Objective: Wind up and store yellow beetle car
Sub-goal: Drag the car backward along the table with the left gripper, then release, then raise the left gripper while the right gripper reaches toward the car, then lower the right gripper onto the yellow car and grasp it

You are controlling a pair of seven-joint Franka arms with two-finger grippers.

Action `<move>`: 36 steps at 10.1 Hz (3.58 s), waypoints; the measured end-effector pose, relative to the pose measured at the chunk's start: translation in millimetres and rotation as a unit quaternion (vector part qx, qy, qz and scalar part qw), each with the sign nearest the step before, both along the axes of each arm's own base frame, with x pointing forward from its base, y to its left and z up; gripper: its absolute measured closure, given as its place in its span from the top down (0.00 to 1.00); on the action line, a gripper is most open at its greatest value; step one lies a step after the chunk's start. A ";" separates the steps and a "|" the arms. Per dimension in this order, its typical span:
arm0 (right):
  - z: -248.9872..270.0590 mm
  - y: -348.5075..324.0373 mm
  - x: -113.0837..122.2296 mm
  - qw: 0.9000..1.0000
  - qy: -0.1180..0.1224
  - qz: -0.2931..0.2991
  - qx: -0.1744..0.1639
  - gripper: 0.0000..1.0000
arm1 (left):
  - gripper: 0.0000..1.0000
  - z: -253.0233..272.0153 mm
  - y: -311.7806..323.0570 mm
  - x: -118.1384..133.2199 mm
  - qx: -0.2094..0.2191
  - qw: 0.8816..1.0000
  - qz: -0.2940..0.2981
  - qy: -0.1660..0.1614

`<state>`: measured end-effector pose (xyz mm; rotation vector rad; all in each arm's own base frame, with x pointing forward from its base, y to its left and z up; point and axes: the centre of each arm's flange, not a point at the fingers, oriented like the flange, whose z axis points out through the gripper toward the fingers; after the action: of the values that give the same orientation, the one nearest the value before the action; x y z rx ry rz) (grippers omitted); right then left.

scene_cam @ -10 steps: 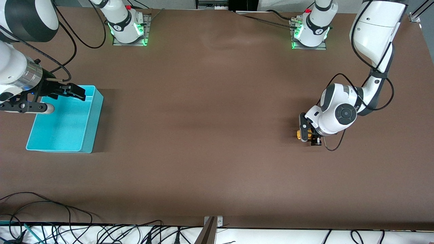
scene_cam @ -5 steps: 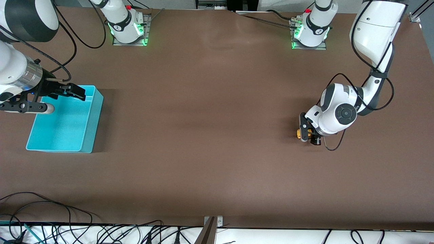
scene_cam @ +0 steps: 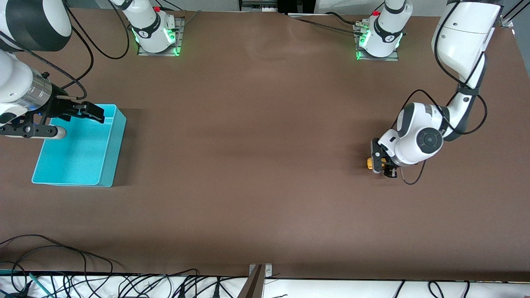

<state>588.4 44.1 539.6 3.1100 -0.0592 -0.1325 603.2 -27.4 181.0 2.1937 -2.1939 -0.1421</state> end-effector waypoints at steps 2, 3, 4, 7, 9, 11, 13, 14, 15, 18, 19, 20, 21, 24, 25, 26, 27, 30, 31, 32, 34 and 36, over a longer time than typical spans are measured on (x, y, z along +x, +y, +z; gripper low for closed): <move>0.0 -0.3 0.0 1.000 0.000 0.000 0.000 1.00 | 0.45 0.2 58.3 0.7 -0.004 1.000 -0.001 0.001; 0.0 -0.3 0.0 1.000 0.000 0.000 0.000 1.00 | 0.45 0.2 88.1 0.8 -0.005 1.000 0.000 -0.001; 0.0 -0.4 0.0 1.000 0.000 0.000 0.000 1.00 | 0.45 0.2 116.0 0.3 -0.007 1.000 0.001 -0.002; -0.1 -0.5 0.1 1.000 0.000 0.000 0.000 1.00 | 0.45 0.1 165.3 0.7 -0.010 1.000 0.001 -0.006; -0.1 -0.9 0.1 1.000 0.000 -0.001 0.000 1.00 | 0.45 0.1 171.8 1.6 -0.010 1.000 0.004 -0.005; -0.1 -1.1 0.1 1.000 0.000 -0.001 0.000 1.00 | 0.56 -3.7 172.4 3.7 -0.010 1.000 0.004 -0.006; -0.2 -1.2 0.2 1.000 0.000 -0.001 0.000 1.00 | 0.83 -0.3 166.5 12.1 -0.015 1.000 -0.001 0.007; -0.1 -1.4 0.2 1.000 0.000 -0.001 0.000 1.00 | 0.94 15.0 155.6 19.1 -0.022 0.999 -0.008 0.022; -0.2 -1.6 0.2 1.000 0.000 -0.001 0.000 1.00 | 1.00 38.2 143.7 26.0 -0.027 0.999 -0.014 0.040; -0.1 -1.7 0.2 1.000 0.000 -0.002 0.000 1.00 | 1.00 111.4 120.4 41.7 -0.027 0.997 0.012 0.072; -0.1 -1.9 0.3 1.000 0.000 -0.002 0.000 1.00 | 1.00 130.4 111.4 45.8 -0.026 0.996 0.030 0.082; -0.1 -1.9 0.3 1.000 0.000 -0.002 0.000 1.00 | 1.00 148.1 98.6 49.6 -0.024 0.994 0.053 0.094; -0.1 -2.0 0.3 1.000 0.000 -0.002 0.000 1.00 | 1.00 167.6 83.8 53.1 -0.022 0.991 0.076 0.104; -0.1 -2.1 0.3 1.000 0.000 -0.002 0.000 1.00 | 1.00 210.4 61.9 60.4 -0.013 0.986 0.134 0.102; -0.1 -2.1 0.4 1.000 0.000 -0.002 0.000 1.00 | 1.00 227.3 63.3 60.3 -0.007 0.982 0.164 0.094; 0.0 -2.2 0.4 1.000 0.000 -0.002 0.000 1.00 | 1.00 247.7 63.1 57.9 0.001 0.977 0.197 0.083; 0.0 -2.2 0.4 1.000 0.000 -0.002 0.000 1.00 | 1.00 271.0 58.8 53.4 0.009 0.971 0.227 0.070; -0.2 -2.4 0.4 1.000 0.000 0.000 0.000 1.00 | 1.00 321.6 39.4 40.0 0.019 0.961 0.273 0.041; -2.3 -2.6 0.9 1.000 0.003 0.014 0.001 1.00 | 1.00 332.0 36.4 38.6 0.021 0.956 0.291 0.036; -8.6 -2.7 3.0 0.999 0.009 0.048 0.004 1.00 | 1.00 341.1 28.8 38.8 0.021 0.947 0.319 0.029; -29.1 -3.1 11.2 0.991 0.023 0.133 0.013 1.00 | 1.00 361.9 10.0 35.4 0.006 0.916 0.400 0.022; -65.0 -2.8 28.8 0.974 0.027 0.224 0.023 1.00 | 1.00 388.9 -27.5 22.8 0.005 0.883 0.469 0.008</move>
<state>617.1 41.2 474.6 3.0658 0.6497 -0.2077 625.9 -54.9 569.8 2.9266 -0.8972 -0.1261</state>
